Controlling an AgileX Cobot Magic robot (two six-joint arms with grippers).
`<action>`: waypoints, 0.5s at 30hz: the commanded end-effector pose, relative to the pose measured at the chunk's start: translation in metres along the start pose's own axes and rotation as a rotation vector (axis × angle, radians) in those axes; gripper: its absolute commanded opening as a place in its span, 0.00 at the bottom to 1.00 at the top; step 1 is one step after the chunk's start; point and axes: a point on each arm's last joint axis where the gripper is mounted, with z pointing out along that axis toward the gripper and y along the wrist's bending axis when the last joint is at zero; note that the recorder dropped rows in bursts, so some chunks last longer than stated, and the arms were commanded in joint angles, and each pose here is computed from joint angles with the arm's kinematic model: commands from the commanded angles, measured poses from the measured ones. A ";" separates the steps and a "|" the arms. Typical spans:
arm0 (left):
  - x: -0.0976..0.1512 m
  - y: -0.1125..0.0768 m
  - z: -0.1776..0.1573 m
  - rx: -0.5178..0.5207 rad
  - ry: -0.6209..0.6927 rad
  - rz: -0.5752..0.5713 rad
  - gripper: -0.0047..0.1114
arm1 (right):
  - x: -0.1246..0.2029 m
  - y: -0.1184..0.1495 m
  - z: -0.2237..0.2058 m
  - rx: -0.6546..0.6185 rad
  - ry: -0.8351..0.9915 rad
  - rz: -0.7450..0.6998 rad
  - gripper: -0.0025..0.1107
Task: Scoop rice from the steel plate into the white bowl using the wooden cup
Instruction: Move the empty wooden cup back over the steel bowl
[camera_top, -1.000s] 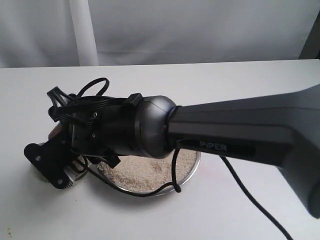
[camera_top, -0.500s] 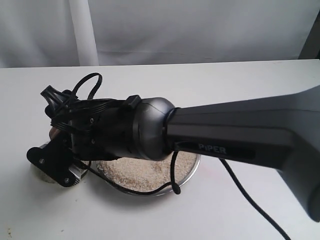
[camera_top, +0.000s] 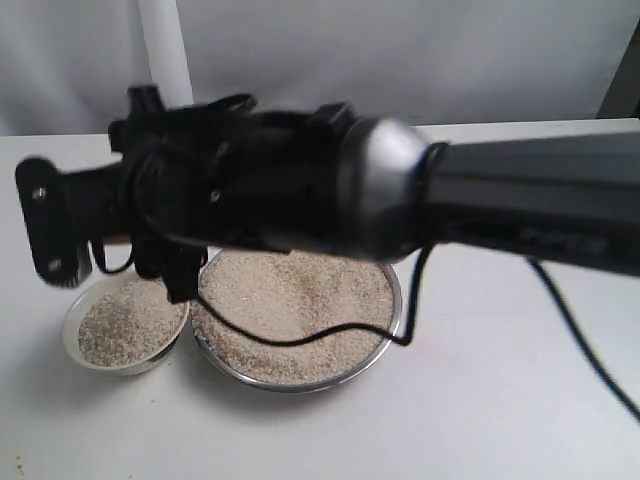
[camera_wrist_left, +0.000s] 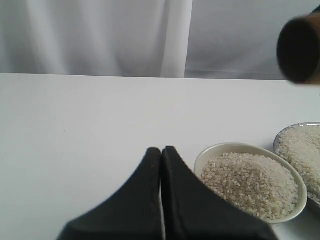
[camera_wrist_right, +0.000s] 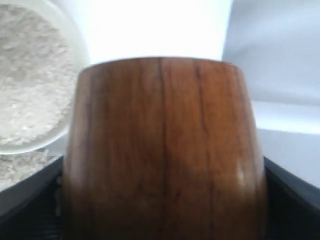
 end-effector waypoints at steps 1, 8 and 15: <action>-0.003 -0.001 -0.001 0.008 -0.012 -0.007 0.04 | 0.030 -0.026 -0.035 0.064 -0.009 0.169 0.05; -0.003 -0.001 -0.001 0.008 -0.012 -0.007 0.04 | 0.091 -0.006 -0.026 0.001 0.128 0.155 0.05; -0.003 -0.001 -0.001 0.008 -0.012 -0.007 0.04 | 0.121 0.023 0.015 -0.114 0.223 0.001 0.05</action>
